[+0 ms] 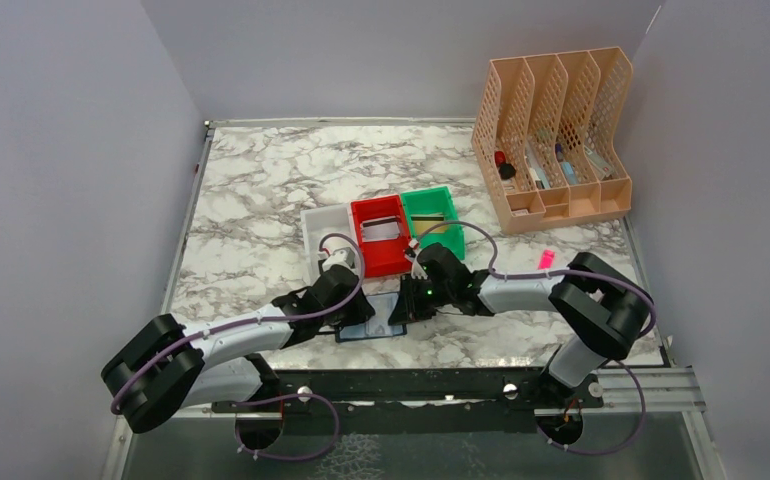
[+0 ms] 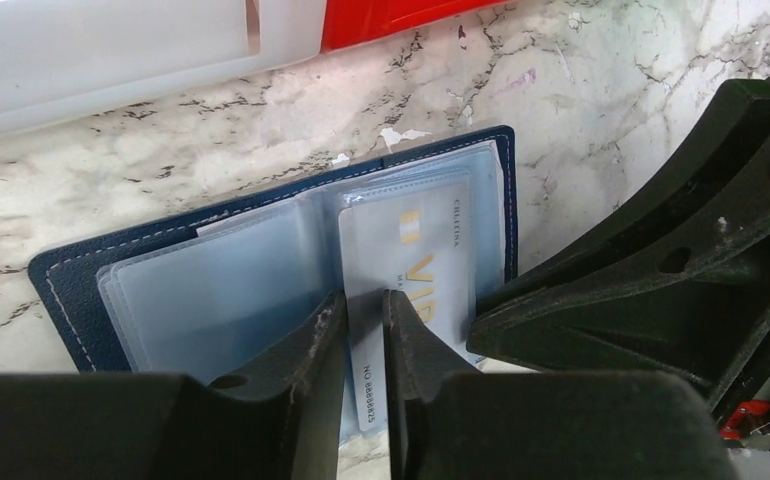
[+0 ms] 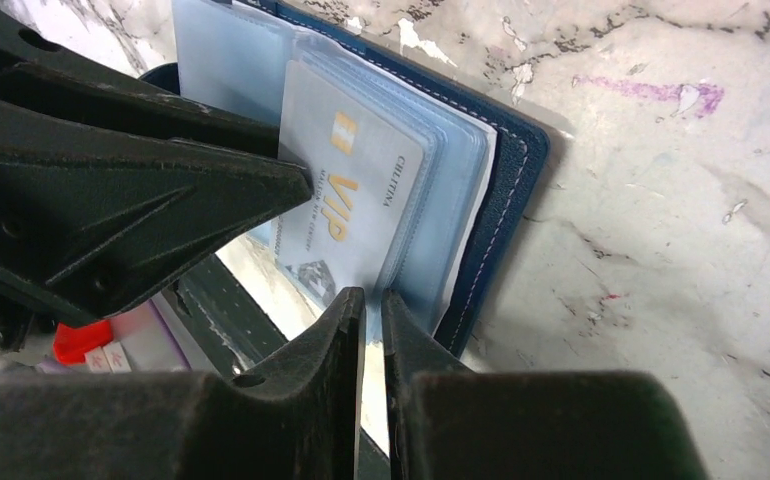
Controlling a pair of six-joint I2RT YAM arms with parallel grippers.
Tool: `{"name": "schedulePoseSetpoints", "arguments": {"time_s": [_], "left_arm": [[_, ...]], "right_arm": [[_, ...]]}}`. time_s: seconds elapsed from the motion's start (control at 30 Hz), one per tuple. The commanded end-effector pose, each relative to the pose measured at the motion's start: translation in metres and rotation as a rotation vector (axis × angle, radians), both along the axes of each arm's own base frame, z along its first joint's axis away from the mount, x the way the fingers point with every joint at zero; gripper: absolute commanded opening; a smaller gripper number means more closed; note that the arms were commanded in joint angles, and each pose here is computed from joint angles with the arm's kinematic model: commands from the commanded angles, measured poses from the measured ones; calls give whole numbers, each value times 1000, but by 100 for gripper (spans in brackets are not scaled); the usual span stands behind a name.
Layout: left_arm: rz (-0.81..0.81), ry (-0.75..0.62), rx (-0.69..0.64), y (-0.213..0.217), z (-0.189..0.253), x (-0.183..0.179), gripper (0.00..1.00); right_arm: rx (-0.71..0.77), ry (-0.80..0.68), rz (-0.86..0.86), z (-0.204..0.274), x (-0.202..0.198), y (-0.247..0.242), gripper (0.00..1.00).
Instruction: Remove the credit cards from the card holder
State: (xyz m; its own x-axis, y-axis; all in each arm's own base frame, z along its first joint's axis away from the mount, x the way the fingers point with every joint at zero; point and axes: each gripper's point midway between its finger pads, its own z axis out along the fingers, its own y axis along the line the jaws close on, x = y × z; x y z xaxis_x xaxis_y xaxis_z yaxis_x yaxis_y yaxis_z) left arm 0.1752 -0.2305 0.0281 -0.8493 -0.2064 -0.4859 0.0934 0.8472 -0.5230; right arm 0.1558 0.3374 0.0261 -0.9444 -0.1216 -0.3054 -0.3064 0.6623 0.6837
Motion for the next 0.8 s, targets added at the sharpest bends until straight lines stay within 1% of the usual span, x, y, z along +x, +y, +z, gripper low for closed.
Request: {"name": "schedulePoseSetpoints", "arguments": {"time_s": [0.0, 0.13, 0.33, 0.6, 0.77], "left_arm": [[-25, -13, -20, -5, 9, 1, 19], [-5, -36, -27, -1, 15, 3, 16], [15, -58, -38, 4, 23, 3, 17], [13, -49, -68, -1, 24, 3, 17], [16, -24, -90, -3, 17, -1, 15]], "right_arm": [[34, -17, 28, 8, 2, 10, 15], [37, -16, 30, 11, 3, 13, 15], [-14, -38, 8, 9, 10, 8, 18], [44, -95, 59, 32, 10, 14, 21], [48, -90, 66, 30, 9, 15, 23]]}}
